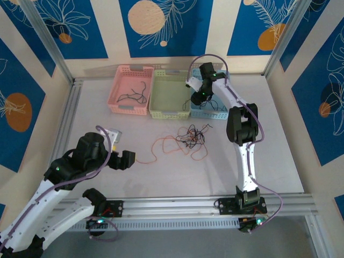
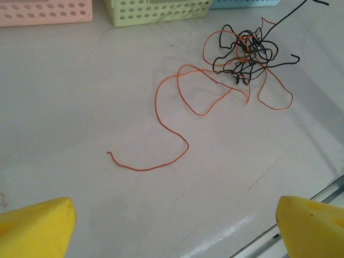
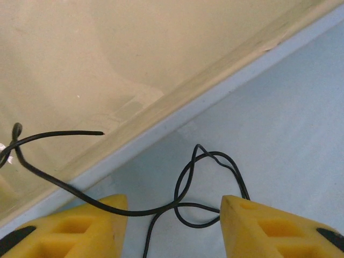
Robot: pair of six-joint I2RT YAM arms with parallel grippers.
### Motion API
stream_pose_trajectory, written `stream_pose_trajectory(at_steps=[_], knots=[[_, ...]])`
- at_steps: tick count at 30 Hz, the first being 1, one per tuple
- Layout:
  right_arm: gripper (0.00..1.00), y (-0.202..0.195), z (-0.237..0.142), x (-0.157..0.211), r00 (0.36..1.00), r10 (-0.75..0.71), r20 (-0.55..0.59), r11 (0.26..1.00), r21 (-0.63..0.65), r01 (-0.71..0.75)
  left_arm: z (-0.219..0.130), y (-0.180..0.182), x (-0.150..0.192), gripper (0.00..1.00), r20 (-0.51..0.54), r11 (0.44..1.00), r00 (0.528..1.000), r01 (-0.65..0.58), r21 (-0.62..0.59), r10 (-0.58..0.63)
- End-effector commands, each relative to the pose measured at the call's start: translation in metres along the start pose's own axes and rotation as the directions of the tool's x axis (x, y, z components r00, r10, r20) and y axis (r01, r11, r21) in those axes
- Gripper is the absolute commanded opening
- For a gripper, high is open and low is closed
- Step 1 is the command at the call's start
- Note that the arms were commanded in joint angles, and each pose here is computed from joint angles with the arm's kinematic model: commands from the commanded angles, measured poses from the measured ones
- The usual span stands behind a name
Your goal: Untangle the cables
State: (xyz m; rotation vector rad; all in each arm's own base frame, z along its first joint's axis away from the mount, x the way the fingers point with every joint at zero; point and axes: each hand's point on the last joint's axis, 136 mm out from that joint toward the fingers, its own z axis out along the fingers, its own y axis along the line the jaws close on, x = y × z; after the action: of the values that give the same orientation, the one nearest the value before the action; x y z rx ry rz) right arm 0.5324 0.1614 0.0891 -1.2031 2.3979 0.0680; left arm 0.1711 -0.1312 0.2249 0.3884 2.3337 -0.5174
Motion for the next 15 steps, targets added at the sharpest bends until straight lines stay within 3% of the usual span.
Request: stream_pose_trajectory(at_steps=[1, 4, 8, 11, 15], knots=[[0.46, 0.018, 0.007, -0.015, 0.998, -0.023, 0.060, 0.996, -0.089, 0.028, 0.003, 0.001, -0.002, 0.95, 0.008, 1.000, 1.000, -0.005, -0.005, 0.005], [0.35, 0.023, 0.001, -0.028, 0.993, -0.009, 0.117, 0.992, -0.124, 0.023, 0.003, 0.002, -0.002, 0.95, 0.008, 1.000, 1.000, -0.005, -0.007, 0.005], [0.09, 0.025, -0.008, -0.044, 0.981, 0.026, 0.193, 0.989, -0.147, 0.002, 0.003, 0.002, -0.002, 0.95, 0.009, 1.000, 1.000, -0.005, -0.009, 0.005], [0.00, 0.021, -0.017, -0.053, 0.970, 0.053, 0.235, 0.991, -0.130, -0.023, 0.003, 0.002, -0.002, 0.95, 0.011, 1.000, 1.000, -0.005, -0.010, 0.005], [0.00, 0.008, -0.038, -0.063, 0.948, 0.113, 0.297, 0.992, -0.091, -0.090, 0.003, 0.002, -0.002, 0.95, 0.013, 1.000, 1.000, -0.004, -0.009, 0.004]])
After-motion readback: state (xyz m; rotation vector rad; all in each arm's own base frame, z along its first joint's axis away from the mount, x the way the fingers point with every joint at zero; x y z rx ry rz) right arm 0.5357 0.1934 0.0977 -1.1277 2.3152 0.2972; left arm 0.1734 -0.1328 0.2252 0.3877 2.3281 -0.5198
